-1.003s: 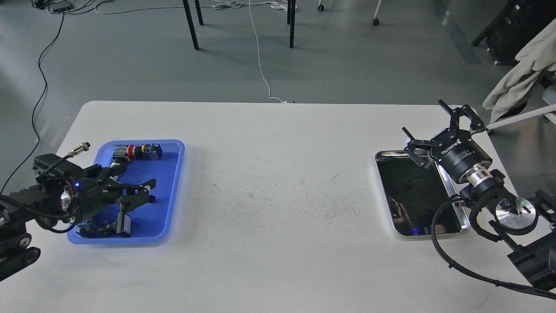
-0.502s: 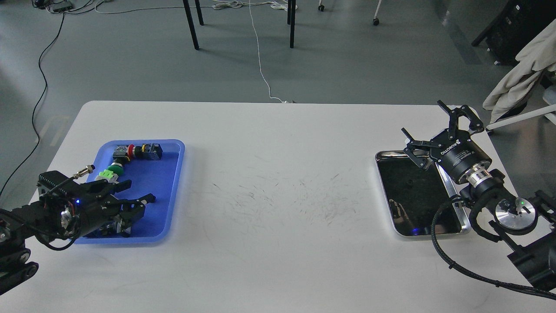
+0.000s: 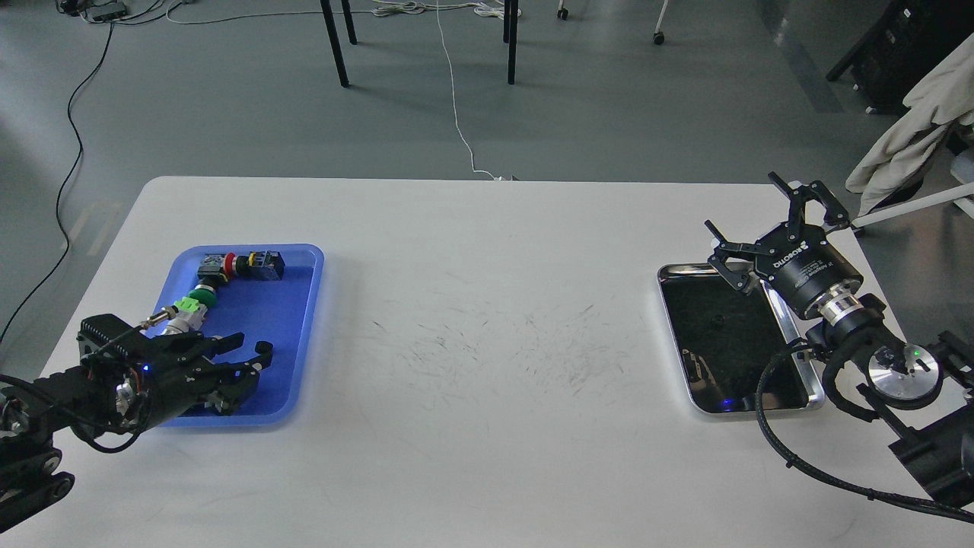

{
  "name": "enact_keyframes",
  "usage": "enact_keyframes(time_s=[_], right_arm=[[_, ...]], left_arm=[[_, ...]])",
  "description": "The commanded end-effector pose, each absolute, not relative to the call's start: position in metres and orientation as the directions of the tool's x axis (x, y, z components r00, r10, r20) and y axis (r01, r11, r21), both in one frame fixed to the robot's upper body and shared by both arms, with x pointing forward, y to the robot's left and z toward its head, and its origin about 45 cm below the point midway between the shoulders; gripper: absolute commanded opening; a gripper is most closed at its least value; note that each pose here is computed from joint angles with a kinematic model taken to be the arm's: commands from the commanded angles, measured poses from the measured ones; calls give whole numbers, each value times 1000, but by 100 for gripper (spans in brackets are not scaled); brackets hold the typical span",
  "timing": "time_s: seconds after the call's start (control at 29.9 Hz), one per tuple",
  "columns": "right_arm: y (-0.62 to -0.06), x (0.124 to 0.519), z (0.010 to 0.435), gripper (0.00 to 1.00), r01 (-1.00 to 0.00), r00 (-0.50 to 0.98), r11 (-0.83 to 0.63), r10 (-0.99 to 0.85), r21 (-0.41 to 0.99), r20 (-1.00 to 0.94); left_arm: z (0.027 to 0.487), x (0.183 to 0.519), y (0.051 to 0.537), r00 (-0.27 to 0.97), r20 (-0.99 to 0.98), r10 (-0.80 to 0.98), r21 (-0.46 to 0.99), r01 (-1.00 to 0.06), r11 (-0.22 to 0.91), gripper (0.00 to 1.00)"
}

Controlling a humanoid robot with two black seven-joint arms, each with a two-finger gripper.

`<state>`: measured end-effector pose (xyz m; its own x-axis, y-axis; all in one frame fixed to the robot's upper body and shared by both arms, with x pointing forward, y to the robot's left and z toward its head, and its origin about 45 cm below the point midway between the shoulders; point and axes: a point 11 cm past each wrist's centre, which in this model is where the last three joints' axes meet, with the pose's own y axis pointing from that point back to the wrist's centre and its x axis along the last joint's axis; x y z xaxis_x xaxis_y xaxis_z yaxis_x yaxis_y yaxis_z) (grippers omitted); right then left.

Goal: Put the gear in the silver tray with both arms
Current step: 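Lower the left gripper into the blue tray and grasp another black part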

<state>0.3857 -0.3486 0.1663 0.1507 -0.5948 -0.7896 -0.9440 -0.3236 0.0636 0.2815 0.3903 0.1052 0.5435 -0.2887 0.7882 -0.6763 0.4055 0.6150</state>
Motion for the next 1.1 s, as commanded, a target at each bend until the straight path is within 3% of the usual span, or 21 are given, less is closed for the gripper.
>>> enact_keyframes(time_s=[0.0, 0.5, 0.77, 1.07], right_arm=[[-349, 386, 166, 96, -945, 150, -321, -595, 63, -790], [-349, 387, 168, 96, -946, 153, -319, -593, 57, -790], [-348, 387, 167, 96, -945, 153, -321, -594, 59, -790], [-347, 387, 168, 96, -944, 155, -324, -594, 58, -789]], left_arm=[[104, 282, 389, 543, 789, -286, 613, -677, 406, 50], [94, 288, 392, 550, 785, -284, 619, -685, 384, 42], [93, 289, 389, 551, 786, -282, 618, -684, 387, 20], [98, 295, 392, 544, 795, -269, 607, -699, 379, 12]])
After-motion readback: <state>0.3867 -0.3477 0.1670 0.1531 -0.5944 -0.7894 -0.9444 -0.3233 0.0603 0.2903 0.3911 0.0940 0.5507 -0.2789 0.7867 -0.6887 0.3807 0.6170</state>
